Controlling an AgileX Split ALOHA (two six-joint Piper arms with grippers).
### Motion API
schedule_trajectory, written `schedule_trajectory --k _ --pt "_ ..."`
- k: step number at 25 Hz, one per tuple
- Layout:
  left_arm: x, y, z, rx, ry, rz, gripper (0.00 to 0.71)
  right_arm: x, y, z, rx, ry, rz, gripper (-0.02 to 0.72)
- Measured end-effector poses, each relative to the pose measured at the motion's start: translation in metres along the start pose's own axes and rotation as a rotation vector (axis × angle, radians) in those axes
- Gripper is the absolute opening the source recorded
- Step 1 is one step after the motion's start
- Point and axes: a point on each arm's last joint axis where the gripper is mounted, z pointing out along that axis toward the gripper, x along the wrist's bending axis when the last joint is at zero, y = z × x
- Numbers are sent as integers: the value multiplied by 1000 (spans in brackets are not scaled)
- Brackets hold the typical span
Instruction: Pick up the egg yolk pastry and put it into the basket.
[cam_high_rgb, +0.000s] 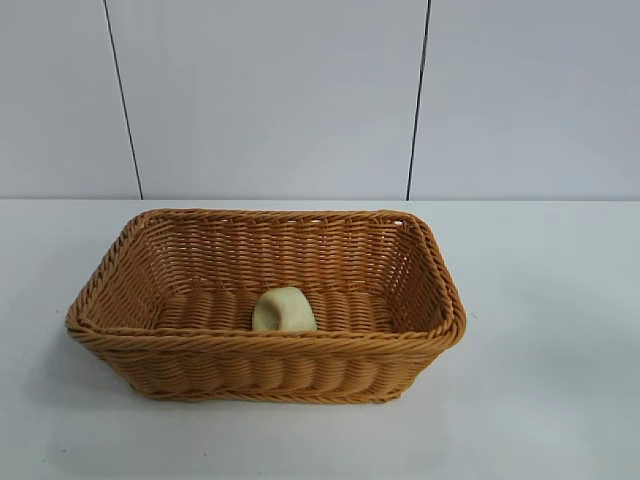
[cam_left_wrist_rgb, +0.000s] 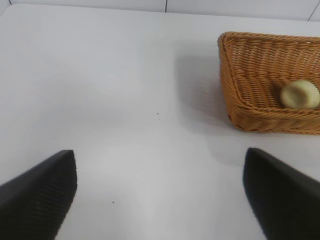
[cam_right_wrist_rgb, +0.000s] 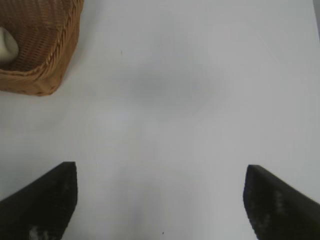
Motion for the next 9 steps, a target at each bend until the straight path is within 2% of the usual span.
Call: schedule_trajectory --k 9 --pt "0 0 0 0 0 0 695 0 -1 -1 -4 -3 1 624"
